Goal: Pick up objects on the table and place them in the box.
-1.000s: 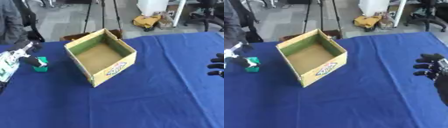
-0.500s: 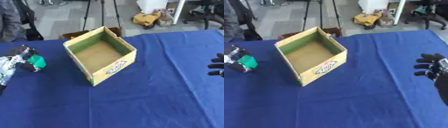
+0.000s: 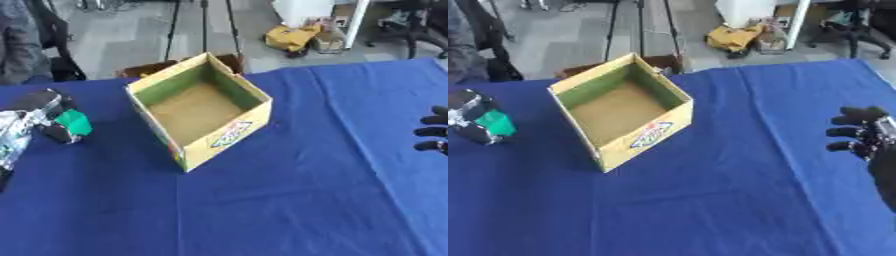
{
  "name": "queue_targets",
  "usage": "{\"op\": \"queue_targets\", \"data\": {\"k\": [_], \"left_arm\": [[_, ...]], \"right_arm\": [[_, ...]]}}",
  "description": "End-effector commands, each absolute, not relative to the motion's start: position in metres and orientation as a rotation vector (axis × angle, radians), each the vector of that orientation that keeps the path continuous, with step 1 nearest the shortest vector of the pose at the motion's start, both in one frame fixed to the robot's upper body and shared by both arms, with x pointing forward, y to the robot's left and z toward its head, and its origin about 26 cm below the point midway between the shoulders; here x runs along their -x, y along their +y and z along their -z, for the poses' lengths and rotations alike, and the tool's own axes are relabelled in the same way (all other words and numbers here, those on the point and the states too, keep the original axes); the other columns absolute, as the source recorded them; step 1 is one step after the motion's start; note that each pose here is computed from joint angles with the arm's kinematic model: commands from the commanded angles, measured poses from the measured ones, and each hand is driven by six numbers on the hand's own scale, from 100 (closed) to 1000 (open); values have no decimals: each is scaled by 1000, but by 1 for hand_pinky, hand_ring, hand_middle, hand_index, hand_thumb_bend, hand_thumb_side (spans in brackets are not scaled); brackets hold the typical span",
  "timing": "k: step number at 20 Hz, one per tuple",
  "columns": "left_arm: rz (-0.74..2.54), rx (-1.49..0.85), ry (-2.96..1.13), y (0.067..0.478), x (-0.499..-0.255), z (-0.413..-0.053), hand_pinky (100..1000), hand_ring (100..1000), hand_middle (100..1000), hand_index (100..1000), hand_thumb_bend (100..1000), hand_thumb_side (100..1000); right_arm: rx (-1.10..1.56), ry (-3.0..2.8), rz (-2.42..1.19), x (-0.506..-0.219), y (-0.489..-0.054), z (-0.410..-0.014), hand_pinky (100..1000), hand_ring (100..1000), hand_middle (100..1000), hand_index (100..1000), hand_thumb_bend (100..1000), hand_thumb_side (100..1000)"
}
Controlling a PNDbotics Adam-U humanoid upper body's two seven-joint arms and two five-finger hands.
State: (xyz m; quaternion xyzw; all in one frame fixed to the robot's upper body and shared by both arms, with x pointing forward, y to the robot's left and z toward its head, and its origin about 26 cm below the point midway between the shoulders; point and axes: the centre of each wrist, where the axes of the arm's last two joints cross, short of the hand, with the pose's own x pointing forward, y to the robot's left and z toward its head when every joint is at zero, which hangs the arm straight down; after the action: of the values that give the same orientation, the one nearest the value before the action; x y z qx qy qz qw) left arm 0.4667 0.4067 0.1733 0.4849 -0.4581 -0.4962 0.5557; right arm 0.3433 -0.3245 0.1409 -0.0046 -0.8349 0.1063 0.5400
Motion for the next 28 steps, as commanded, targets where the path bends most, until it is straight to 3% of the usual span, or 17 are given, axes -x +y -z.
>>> {"op": "queue_targets", "data": {"k": [1,7,19,28], "left_arm": [[1190,-1191,-1058,411,-467,-187,513,460,521,706,480,100],[1240,-1223,-1037,407,-468,-189,426,364,477,665,374,100],[1223,-1185,-1261,390,-470,-229,411,331,437,645,183,100],[1293,-1097,-1487,337,-474,-261,410,327,430,646,150,100]], "right_arm": [[32,-2010,-276,-343,-328,-151,602,695,689,820,100,889],[33,-2009,-273,-343,-330,-150,602,695,689,820,100,888],[37,-2003,-270,-342,-332,-148,602,696,690,820,100,886],[31,-2000,-270,-342,-332,-147,602,696,691,820,100,885]]}}
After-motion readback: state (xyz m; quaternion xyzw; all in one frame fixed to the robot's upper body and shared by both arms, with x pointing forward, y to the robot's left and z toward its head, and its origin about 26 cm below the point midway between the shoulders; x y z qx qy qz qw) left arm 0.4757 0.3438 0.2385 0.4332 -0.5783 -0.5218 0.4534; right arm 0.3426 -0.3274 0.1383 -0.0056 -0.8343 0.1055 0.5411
